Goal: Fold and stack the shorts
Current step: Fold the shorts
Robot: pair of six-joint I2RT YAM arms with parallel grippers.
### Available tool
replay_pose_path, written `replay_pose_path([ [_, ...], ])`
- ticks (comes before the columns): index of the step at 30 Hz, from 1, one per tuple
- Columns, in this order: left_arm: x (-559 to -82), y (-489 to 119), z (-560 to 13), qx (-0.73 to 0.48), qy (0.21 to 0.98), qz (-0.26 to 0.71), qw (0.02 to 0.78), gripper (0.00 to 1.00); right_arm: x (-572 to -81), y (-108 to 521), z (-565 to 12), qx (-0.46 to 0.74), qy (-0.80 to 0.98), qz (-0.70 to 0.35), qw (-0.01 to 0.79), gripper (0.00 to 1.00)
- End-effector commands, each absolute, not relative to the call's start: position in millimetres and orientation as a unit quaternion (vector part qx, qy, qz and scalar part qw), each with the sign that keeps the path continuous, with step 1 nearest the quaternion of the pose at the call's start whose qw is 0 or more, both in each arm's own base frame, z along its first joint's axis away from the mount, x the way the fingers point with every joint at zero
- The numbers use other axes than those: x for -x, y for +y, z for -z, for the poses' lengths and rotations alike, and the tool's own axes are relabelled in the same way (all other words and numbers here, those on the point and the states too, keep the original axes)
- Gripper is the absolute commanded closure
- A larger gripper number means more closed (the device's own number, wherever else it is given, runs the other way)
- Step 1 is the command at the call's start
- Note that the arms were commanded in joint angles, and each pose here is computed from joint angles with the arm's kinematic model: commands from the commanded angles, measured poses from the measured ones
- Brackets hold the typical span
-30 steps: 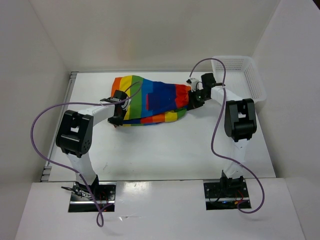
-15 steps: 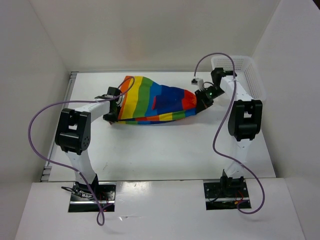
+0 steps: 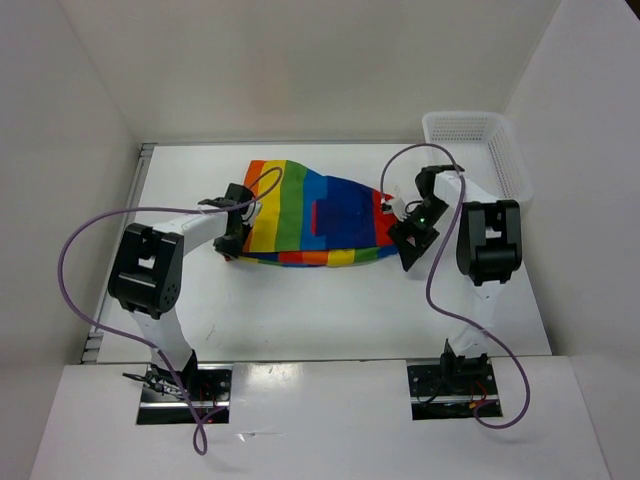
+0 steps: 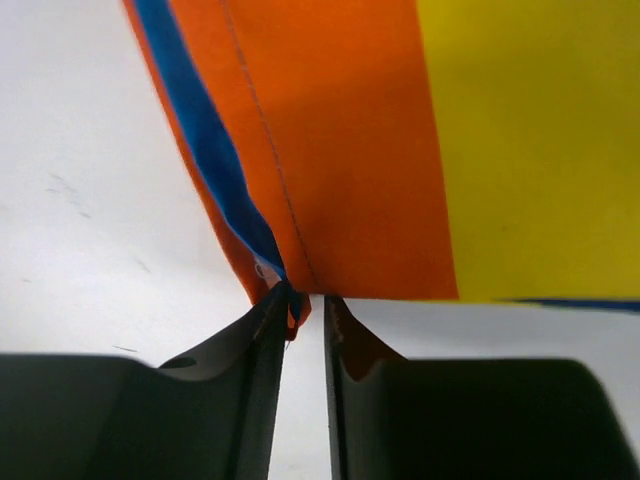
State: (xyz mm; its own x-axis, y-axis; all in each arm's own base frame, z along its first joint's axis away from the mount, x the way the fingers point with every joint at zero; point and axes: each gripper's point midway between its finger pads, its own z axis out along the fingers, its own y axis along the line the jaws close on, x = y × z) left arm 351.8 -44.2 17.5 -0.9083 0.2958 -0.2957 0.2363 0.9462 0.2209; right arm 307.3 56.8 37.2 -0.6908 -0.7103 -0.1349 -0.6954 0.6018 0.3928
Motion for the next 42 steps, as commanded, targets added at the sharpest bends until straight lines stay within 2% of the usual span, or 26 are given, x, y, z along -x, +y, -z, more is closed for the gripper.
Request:
replay_pose_path([
  [1, -318.2, -59.2, -18.0, -0.156, 0.979, -0.045, 0.123, 0.71, -323.7, 53.9, -77.2, -0.445, -0.880, 0.152, -0.071, 0.01],
  [2, -316.3, -60.4, -24.8, -0.156, 0.979, -0.040, 0.128, 0.68, -318.0, 57.9, -80.2, -0.452, -0.876, 0.151, -0.076, 0.01],
  [6, -311.7, -63.3, -47.1, -0.152, 0.979, -0.016, 0.138, 0.65, -309.3, 56.8, -115.2, -0.463, -0.868, 0.133, -0.118, 0.01],
  [8, -319.5, -60.5, -75.7, -0.132, 0.979, 0.013, 0.157, 0.63, -314.1, 57.9, -129.3, -0.455, -0.870, 0.123, -0.145, 0.01],
  [10, -330.6, -51.0, -100.5, -0.113, 0.976, 0.018, 0.188, 0.61, -339.3, 62.6, -157.1, -0.427, -0.868, 0.093, -0.235, 0.13],
  [11, -330.8, -50.9, -103.5, -0.112, 0.975, 0.018, 0.193, 0.61, -350.2, 64.6, -167.0, -0.412, -0.867, 0.073, -0.271, 0.21],
  [12, -331.2, -47.9, -103.5, -0.108, 0.975, 0.017, 0.193, 0.59, -351.7, 61.9, -177.0, -0.384, -0.870, 0.042, -0.305, 0.33],
  [13, -334.6, -48.3, -104.3, -0.108, 0.974, 0.018, 0.200, 0.56, -374.9, 67.2, -194.6, -0.380, -0.848, 0.012, -0.370, 0.37],
  [14, -334.5, -48.3, -101.4, -0.108, 0.975, 0.017, 0.195, 0.55, -375.2, 81.8, -199.0, -0.396, -0.833, 0.004, -0.388, 0.38],
  [17, -327.8, -56.8, -82.6, -0.113, 0.979, 0.043, 0.164, 0.49, -377.1, 92.4, -188.9, -0.389, -0.835, 0.010, -0.389, 0.38],
  [18, -326.8, -58.6, -76.5, -0.113, 0.980, 0.048, 0.154, 0.49, -383.9, 95.5, -181.3, -0.371, -0.846, 0.020, -0.383, 0.30],
  [22, -335.0, -63.3, -62.4, -0.115, 0.980, 0.058, 0.150, 0.48, -400.7, 93.3, -166.5, -0.349, -0.849, 0.005, -0.397, 0.30],
  [28, -350.0, -90.4, -61.6, -0.124, 0.973, 0.128, 0.146, 0.48, -407.5, 83.2, -155.2, -0.277, -0.875, 0.014, -0.397, 0.39],
  [35, -342.1, -91.4, -26.1, -0.119, 0.980, 0.133, 0.093, 0.48, -402.3, 60.6, -134.7, -0.182, -0.905, 0.061, -0.380, 0.39],
  [39, -340.3, -91.2, -20.3, -0.118, 0.980, 0.133, 0.087, 0.48, -402.2, 60.2, -124.6, -0.164, -0.911, 0.074, -0.371, 0.39],
  [42, -337.8, -94.5, -14.7, -0.118, 0.980, 0.143, 0.077, 0.54, -401.0, 57.4, -112.9, -0.135, -0.918, 0.095, -0.361, 0.39],
])
